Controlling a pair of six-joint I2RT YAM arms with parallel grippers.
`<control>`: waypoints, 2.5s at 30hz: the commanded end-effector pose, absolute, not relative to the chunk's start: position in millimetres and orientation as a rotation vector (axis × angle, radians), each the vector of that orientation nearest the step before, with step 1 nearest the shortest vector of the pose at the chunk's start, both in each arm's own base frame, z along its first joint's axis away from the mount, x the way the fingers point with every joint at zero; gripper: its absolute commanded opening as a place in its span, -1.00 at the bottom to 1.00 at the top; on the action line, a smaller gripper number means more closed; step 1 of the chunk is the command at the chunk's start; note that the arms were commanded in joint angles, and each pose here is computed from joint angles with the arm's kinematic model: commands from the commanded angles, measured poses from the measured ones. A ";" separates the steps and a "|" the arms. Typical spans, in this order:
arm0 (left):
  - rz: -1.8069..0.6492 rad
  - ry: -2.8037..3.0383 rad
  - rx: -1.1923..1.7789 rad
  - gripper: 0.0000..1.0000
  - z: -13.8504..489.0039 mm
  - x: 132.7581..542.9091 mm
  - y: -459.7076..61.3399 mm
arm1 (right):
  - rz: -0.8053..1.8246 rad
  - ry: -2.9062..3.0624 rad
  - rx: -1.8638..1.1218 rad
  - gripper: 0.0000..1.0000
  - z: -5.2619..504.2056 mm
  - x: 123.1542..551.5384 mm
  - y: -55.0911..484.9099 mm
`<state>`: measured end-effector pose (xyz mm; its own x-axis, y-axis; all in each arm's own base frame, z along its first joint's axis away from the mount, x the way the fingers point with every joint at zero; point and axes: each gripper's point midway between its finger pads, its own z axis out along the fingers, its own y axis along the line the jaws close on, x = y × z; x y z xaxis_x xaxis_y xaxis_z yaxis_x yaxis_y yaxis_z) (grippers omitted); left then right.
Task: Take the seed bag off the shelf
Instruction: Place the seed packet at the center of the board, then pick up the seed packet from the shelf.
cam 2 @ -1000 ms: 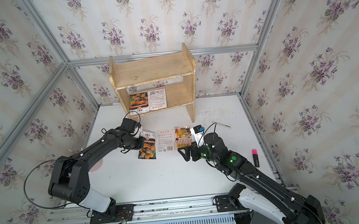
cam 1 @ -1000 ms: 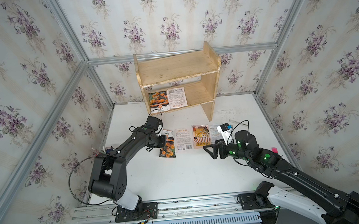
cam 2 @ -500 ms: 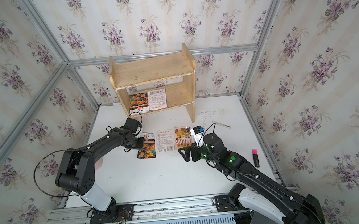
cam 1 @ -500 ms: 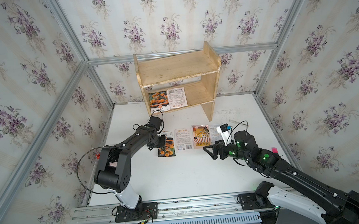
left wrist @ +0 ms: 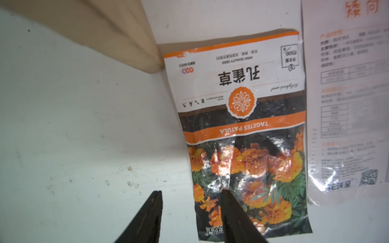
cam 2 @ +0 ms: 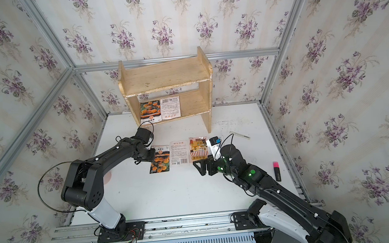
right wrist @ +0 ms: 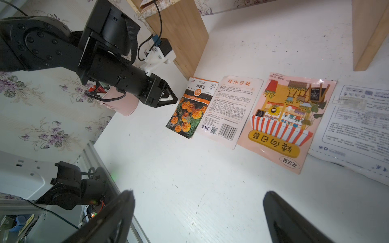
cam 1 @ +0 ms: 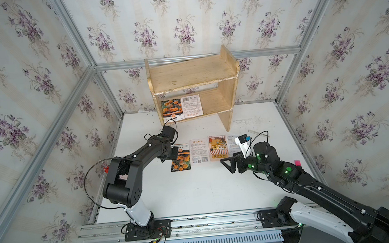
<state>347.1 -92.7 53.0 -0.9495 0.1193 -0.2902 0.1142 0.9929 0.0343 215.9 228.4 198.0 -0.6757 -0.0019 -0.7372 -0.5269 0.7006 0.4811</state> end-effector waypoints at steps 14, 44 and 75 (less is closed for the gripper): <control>-0.267 2.624 0.136 1.00 153.4 304.5 -117.3 | 0.843 2.044 -0.381 1.00 239.1 261.2 269.1; -0.727 2.319 0.300 1.00 272.6 202.9 -145.1 | 0.332 1.898 -0.433 1.00 269.3 447.8 369.5; -0.729 2.275 0.158 1.00 269.4 199.2 -133.3 | 0.243 2.006 -0.491 0.98 221.2 490.1 346.0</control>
